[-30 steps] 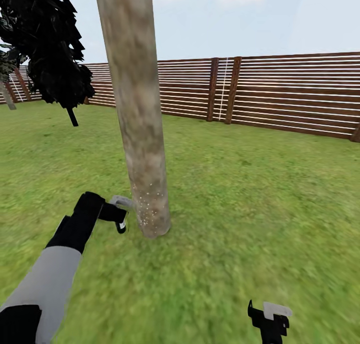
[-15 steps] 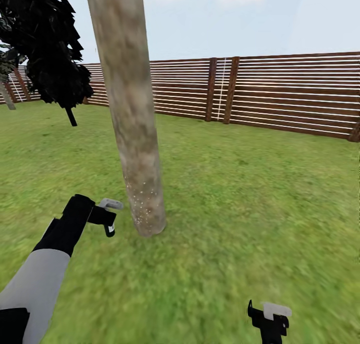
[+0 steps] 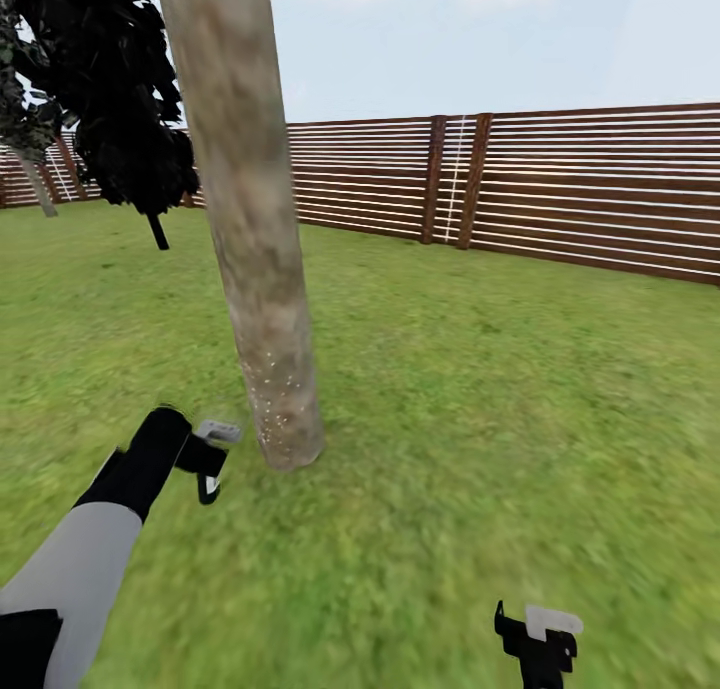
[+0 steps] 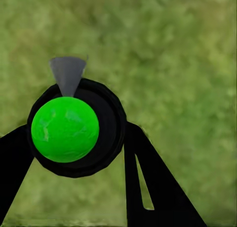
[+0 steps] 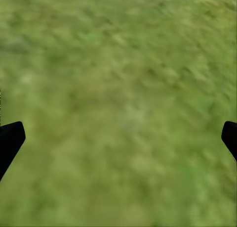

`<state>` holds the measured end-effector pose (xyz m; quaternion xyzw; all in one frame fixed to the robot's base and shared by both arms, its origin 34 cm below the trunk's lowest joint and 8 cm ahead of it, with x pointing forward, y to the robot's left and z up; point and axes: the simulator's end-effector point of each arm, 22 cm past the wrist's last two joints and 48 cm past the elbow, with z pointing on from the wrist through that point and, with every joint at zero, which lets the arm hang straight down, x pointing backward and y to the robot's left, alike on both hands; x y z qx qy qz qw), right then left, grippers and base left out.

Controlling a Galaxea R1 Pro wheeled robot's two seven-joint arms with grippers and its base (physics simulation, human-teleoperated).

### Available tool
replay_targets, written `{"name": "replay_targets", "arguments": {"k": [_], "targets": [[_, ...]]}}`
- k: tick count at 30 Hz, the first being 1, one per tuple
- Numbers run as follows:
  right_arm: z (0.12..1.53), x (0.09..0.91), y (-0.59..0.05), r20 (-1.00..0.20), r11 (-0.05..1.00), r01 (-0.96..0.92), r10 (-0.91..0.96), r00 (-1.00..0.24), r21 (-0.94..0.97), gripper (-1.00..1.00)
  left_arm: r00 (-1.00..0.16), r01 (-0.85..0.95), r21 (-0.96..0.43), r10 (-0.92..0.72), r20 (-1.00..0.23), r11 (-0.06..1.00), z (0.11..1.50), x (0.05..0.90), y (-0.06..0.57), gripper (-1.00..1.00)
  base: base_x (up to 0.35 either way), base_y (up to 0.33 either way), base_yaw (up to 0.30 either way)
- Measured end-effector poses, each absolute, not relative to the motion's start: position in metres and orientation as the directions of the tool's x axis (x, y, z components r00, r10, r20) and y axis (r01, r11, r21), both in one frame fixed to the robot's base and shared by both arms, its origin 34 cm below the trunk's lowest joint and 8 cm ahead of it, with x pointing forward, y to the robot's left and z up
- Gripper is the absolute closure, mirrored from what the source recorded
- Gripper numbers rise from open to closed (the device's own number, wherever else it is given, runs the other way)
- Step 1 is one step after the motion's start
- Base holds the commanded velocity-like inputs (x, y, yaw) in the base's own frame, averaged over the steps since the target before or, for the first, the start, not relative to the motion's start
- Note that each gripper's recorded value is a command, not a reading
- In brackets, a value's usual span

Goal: In the garden, pick up the pesticide atomizer on the floor and spray pesticide onto both trees until each tree trunk is fully covered.

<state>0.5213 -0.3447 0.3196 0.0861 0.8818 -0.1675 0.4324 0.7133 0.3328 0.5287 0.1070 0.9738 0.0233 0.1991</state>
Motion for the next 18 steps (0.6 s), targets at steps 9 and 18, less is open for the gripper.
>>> {"name": "replay_targets", "arguments": {"k": [9, 18], "targets": [[0.320, 0.522, -0.345, -0.792, 0.929, 0.298, 0.007, -0.610, -0.221, -1.00, -0.911, 0.182, 0.110, 0.209, -0.355, 0.977, 0.516, 0.706, 0.341, 1.00, 0.000, -0.275, 0.176], [0.320, 0.522, -0.346, -0.793, 0.928, 0.298, 0.006, -0.610, -0.222, -1.00, -0.924, 0.106, 0.116, 0.141, -0.356, 0.988, 0.503, 0.697, 0.349, 1.00, 0.068, -0.261, 0.002]]}}
